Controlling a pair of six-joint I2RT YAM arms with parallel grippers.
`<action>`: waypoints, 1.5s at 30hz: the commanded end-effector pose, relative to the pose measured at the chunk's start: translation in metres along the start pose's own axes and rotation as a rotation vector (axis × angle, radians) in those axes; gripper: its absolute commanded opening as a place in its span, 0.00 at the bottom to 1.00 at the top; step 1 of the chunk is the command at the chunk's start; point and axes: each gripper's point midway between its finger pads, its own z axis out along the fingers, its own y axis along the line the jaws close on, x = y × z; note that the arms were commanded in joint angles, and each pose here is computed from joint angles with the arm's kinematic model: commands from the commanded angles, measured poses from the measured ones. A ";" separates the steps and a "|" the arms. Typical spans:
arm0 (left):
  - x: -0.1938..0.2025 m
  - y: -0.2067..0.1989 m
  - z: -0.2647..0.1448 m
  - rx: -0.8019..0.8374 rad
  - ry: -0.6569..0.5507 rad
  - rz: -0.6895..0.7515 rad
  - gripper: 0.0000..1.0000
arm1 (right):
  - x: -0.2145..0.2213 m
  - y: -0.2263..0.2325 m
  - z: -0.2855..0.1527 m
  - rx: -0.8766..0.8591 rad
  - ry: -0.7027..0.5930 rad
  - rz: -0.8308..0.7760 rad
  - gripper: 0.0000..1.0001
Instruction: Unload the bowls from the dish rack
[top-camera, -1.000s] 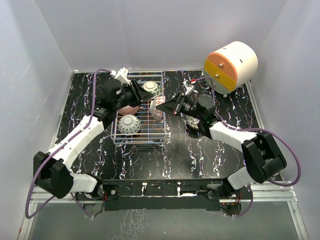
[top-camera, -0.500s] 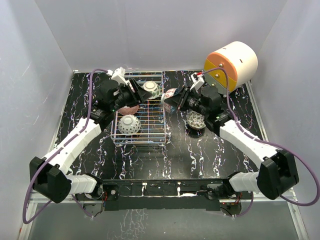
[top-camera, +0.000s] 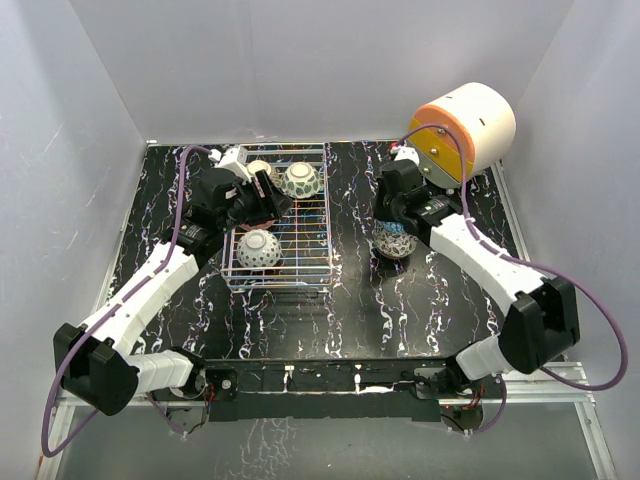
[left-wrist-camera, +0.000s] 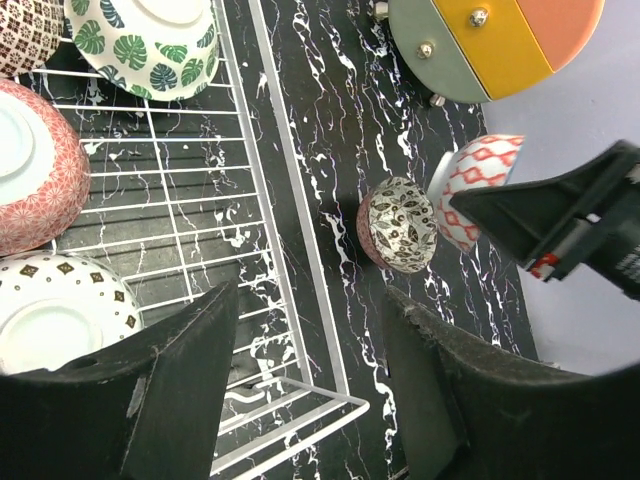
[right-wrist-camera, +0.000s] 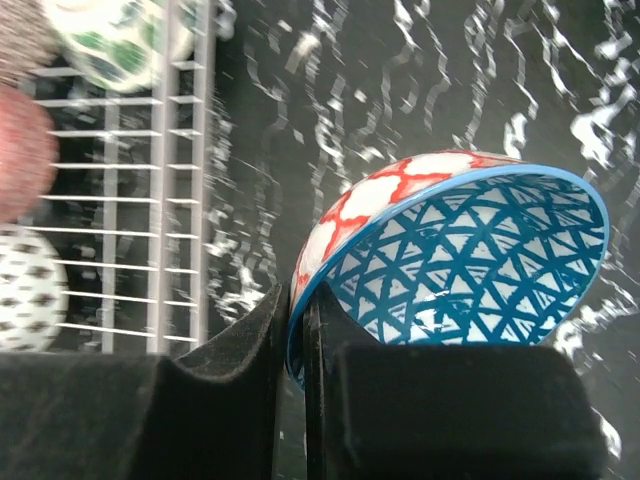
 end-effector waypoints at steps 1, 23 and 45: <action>-0.002 0.002 -0.008 -0.006 -0.013 0.026 0.57 | -0.013 -0.025 0.000 0.156 -0.011 -0.069 0.08; 0.014 0.010 -0.009 -0.013 0.045 0.053 0.57 | 0.041 -0.053 0.059 0.301 0.193 -0.215 0.08; 0.018 0.010 -0.002 0.000 0.062 0.054 0.57 | 0.071 -0.043 0.072 0.222 0.272 -0.187 0.20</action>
